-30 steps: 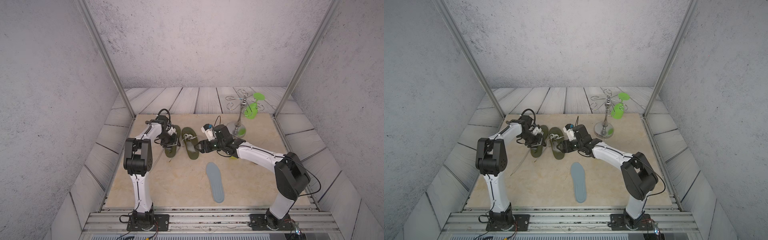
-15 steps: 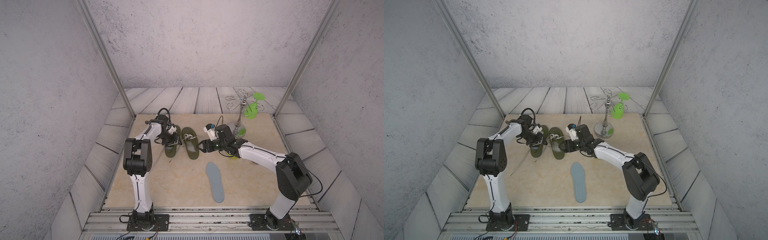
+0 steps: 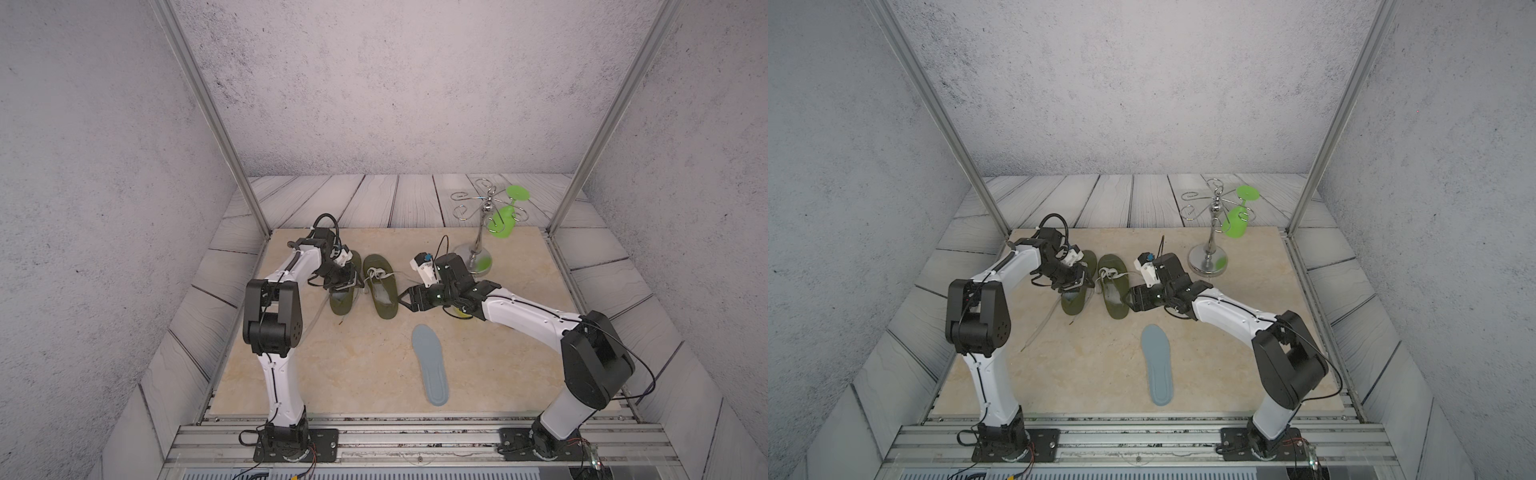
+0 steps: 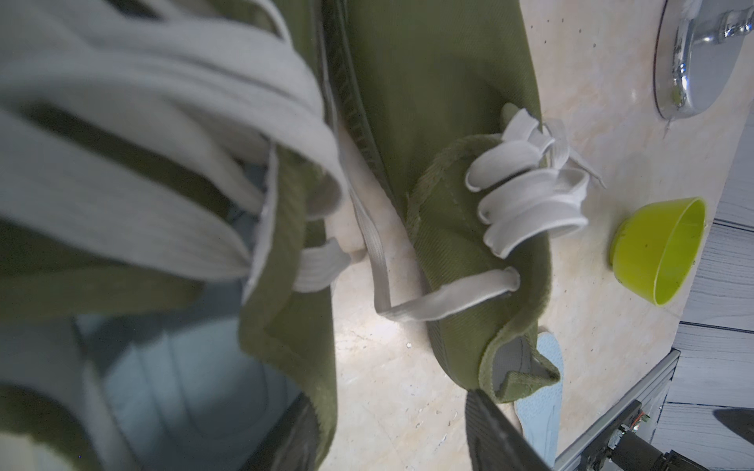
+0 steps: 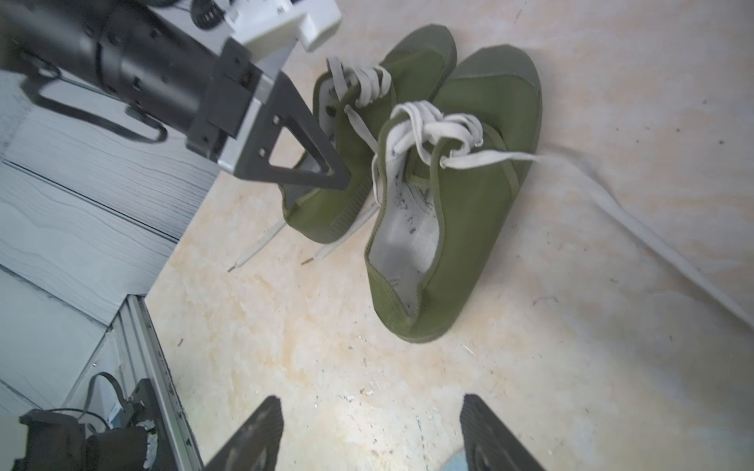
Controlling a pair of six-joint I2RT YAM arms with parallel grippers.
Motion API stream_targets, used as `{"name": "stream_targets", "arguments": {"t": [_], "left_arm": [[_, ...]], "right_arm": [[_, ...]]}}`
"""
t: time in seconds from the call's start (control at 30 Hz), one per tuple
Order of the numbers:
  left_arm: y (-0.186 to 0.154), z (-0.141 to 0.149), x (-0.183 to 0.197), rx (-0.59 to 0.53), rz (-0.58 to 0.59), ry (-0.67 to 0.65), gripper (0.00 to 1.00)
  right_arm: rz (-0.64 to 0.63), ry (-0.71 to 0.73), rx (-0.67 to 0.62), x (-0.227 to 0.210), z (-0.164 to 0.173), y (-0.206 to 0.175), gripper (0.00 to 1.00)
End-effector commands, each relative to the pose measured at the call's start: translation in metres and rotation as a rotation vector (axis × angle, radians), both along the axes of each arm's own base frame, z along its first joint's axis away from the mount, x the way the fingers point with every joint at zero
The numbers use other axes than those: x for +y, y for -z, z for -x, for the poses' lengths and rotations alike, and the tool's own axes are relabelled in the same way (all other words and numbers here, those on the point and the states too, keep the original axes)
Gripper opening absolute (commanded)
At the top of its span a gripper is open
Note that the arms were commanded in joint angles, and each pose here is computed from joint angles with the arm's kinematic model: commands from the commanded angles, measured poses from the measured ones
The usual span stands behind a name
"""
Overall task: Insert the insole into the shoe
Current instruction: Adjust the shoe at the center of the board.
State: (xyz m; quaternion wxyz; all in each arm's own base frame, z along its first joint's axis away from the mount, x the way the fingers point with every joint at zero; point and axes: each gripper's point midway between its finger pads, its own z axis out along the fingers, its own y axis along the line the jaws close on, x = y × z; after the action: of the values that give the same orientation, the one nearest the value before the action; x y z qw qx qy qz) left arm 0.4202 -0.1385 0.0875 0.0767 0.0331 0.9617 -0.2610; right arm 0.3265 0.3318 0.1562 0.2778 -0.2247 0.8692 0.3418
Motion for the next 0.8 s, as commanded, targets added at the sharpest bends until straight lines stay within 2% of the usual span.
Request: {"name": "stream_targets", "arguments": {"t": [0.0,0.3,0.57,0.6,0.63,0.77], "left_arm": [[-0.021,0.006,-0.007,-0.018,0.039,0.000,0.59],[-0.044,0.008,-0.005,-0.053,0.028,0.006,0.59],[-0.064,0.017,0.006,-0.115,-0.023,-0.040,0.62],[-0.067,0.020,0.009,-0.124,-0.033,-0.045,0.85],[-0.070,0.023,0.011,-0.139,-0.046,-0.053,0.99],[-0.086,0.034,0.018,-0.228,-0.059,-0.082,0.99]], "right_arm": [[0.039,0.016,-0.055,-0.015,0.005,-0.013,0.71],[0.184,0.067,-0.047,-0.044,0.011,0.005,0.70],[0.309,0.083,0.000,-0.076,0.043,0.029,0.66],[0.320,0.089,0.003,-0.081,0.047,0.030,0.66],[0.333,0.093,0.008,-0.085,0.052,0.033,0.66],[0.356,0.105,0.028,-0.097,0.071,0.044,0.65]]}}
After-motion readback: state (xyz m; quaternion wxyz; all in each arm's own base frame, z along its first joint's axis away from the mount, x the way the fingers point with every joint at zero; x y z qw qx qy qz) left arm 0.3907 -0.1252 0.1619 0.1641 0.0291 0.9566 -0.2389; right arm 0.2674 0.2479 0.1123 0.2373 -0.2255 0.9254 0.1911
